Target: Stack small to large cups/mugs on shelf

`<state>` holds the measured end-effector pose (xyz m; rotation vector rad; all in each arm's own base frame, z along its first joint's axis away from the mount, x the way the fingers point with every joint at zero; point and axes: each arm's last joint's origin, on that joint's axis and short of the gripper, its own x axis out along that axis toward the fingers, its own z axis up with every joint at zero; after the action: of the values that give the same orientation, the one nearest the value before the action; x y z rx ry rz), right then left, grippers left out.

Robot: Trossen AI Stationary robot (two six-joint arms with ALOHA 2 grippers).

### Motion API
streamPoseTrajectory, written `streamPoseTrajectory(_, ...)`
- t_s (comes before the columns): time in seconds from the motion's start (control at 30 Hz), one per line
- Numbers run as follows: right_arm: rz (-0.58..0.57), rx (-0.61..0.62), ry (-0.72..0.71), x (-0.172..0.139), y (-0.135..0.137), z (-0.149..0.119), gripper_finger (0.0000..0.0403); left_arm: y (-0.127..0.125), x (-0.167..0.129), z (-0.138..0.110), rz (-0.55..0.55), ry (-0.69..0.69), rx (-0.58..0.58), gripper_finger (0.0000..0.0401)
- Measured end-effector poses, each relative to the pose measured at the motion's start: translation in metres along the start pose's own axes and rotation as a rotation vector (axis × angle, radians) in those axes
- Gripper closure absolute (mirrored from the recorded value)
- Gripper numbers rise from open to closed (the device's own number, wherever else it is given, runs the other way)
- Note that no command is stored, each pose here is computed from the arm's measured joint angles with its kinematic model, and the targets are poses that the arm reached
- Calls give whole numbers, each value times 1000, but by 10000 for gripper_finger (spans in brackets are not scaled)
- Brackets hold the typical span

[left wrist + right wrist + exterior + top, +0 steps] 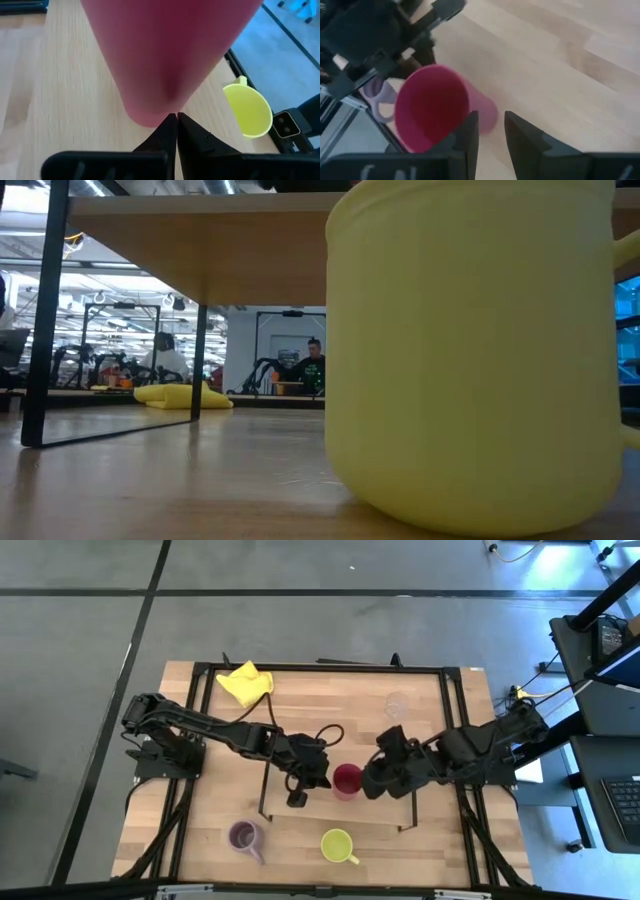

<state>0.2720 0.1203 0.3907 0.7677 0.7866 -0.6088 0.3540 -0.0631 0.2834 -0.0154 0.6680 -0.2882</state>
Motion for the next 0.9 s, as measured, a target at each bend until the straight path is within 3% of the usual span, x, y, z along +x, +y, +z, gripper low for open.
streamPoseTrajectory(0.6, 13, -59, 157, 11, -4, 14, 308, 14, -2, 7, 22, -74, -13, 396)
streamPoseTrajectory(0.8, 75, -45, 156, -9, -3, 33, 308, 17, 4, 4, 8, -58, -19, 396)
streamPoseTrajectory(0.9, 115, -83, 54, -27, 0, 44, 308, 15, 8, 2, -1, -36, -20, 396)
